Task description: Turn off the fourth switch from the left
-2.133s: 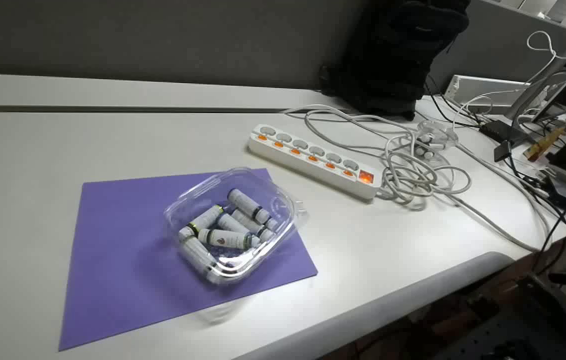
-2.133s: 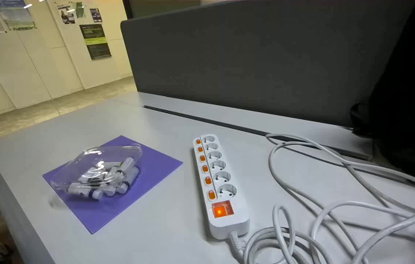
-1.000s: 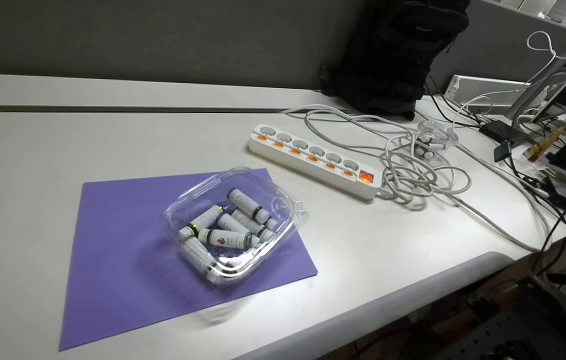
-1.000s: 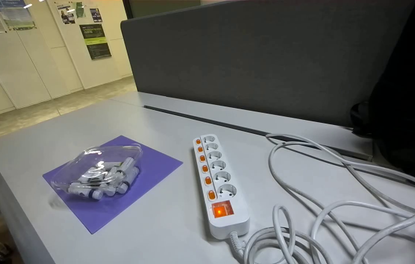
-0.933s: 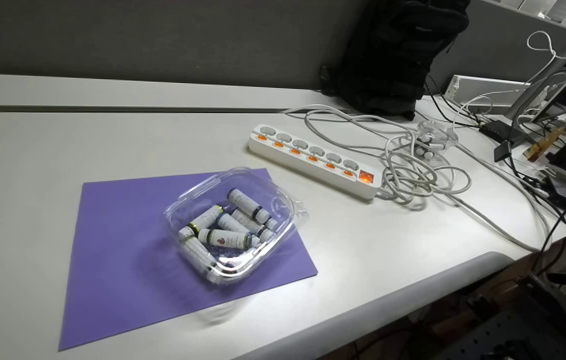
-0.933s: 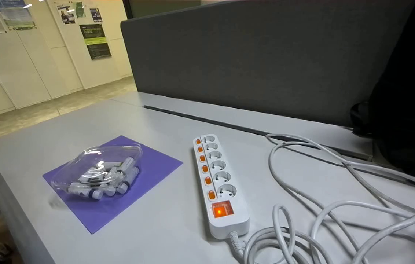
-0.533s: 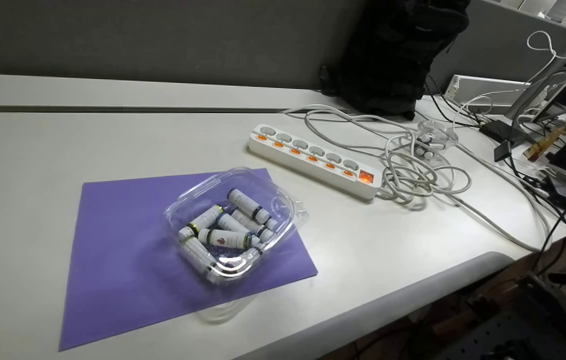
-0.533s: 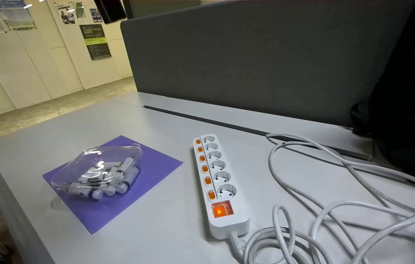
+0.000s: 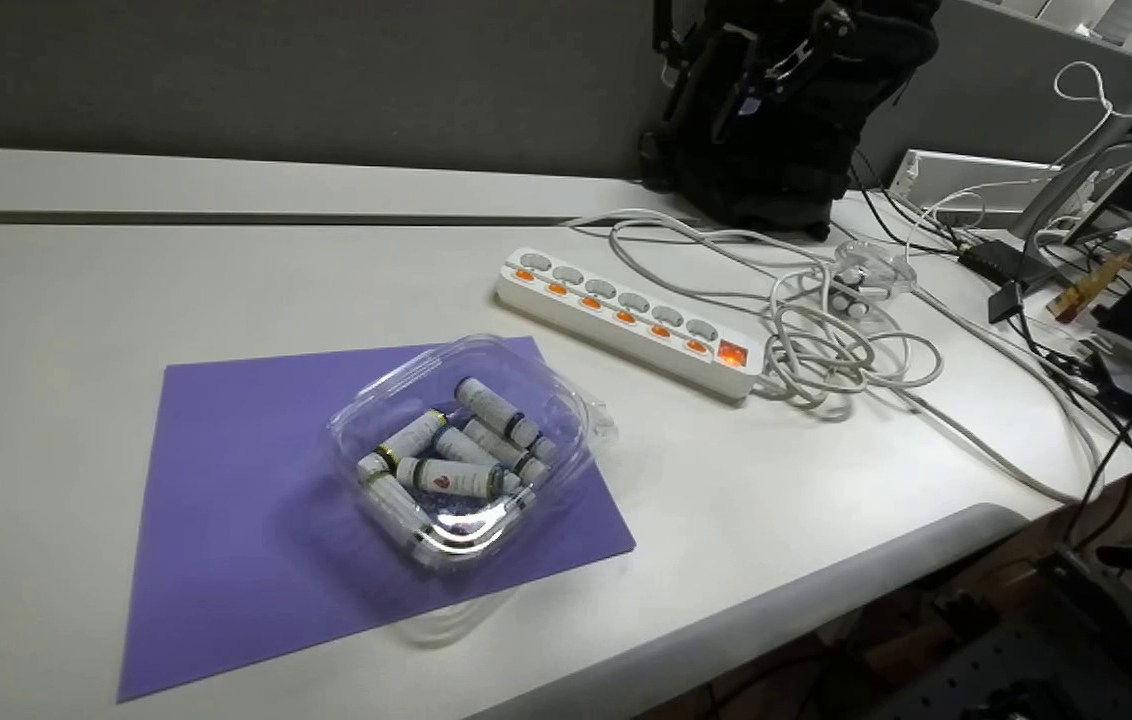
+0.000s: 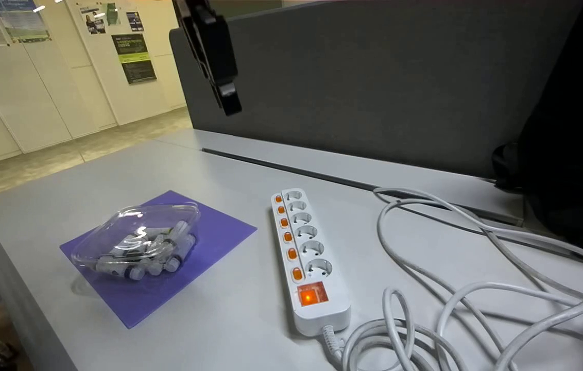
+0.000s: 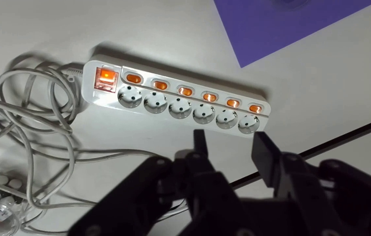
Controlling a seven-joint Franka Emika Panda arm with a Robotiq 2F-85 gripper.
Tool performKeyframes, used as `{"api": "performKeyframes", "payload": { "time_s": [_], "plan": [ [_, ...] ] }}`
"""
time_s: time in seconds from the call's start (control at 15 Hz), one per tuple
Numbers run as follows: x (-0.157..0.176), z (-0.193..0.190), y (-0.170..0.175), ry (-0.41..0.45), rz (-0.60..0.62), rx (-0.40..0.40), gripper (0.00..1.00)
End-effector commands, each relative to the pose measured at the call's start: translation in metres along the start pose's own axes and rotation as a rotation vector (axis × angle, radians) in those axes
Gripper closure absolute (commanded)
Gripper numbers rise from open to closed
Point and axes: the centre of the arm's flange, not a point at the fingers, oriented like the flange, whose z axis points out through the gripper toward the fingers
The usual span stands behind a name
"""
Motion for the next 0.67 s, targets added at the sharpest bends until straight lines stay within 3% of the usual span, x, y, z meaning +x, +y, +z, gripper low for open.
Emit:
{"api": "performKeyframes", "payload": {
  "time_s": [0.0, 0.13, 0.6],
  "plan": [
    [0.017, 0.032, -0.004, -0.003, 0.051, 0.021, 0.88],
    [0.020, 0.050, 0.000, -0.022, 0.064, 0.026, 0.99],
    [0.013, 0.059, 0.006, -0.043, 0.059, 0.026, 1.00]
  ]
}}
